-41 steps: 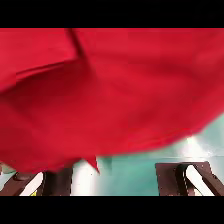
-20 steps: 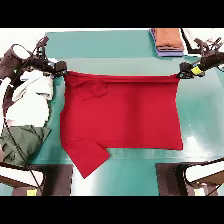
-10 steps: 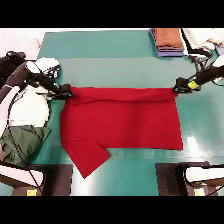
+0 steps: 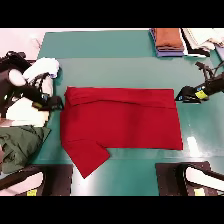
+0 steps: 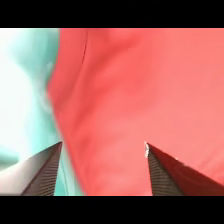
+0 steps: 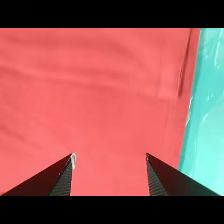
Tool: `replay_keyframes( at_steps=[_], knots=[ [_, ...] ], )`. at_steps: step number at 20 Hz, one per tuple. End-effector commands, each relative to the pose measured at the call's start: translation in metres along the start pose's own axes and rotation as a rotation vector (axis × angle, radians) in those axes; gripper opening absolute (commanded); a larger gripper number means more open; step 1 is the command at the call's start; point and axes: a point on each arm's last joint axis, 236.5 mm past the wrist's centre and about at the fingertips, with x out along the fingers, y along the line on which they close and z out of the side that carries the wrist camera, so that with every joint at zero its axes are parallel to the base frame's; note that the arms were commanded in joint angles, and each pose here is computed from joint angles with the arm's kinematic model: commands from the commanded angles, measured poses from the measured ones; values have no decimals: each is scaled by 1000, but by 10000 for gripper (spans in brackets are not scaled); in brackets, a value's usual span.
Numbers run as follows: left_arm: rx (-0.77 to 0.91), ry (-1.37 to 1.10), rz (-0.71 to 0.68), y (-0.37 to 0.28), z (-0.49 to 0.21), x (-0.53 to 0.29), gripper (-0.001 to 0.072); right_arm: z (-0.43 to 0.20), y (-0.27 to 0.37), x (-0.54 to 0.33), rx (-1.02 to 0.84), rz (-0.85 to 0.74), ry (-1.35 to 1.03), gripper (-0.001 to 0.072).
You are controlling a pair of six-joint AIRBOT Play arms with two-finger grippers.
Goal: Fold the shirts.
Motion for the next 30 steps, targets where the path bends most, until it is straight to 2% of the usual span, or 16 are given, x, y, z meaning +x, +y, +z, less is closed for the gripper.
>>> replay_keyframes(
  at_steps=[1,3,7,10,12,14,15,16,17,18,19,20,23,26,30],
  knots=[
    [-71,64,38,16,-86,17,602,-23,9,-11,-3,9,-37,505],
    [-119,99,5,13,-118,33,602,-27,15,-14,-4,26,-49,501],
    [-203,143,-166,-20,-140,59,602,-25,16,-19,-11,21,-75,499],
    [-162,156,-166,-29,-153,76,602,-25,17,-20,-12,22,-77,498],
    [-133,168,-168,-38,-159,80,602,-26,17,-21,-12,22,-74,428],
    [-128,177,-167,-39,-161,79,600,-31,14,-20,-14,12,-53,428],
    [-123,175,-165,-39,-160,78,496,-34,9,-21,-9,-2,-41,428],
    [-111,174,-166,-40,-158,76,282,-38,2,-22,-2,-20,-26,428],
    [-98,165,-164,-40,-155,73,248,-43,-8,-23,13,-48,-10,428],
    [-89,156,-158,-40,-152,71,246,-48,-18,-26,32,-67,7,428],
    [-83,154,-150,-38,-151,71,201,-53,-29,-29,60,-82,19,429],
    [-61,153,-146,-37,-151,71,31,-55,-36,-31,89,-83,21,429],
    [-44,152,-137,-36,-149,68,25,-69,-55,-27,171,-87,24,429],
    [7,110,-150,-44,-132,53,25,-119,-81,5,313,-77,130,460],
    [33,45,-163,-52,-111,37,25,-184,-100,46,471,-49,312,460]
  ],
)
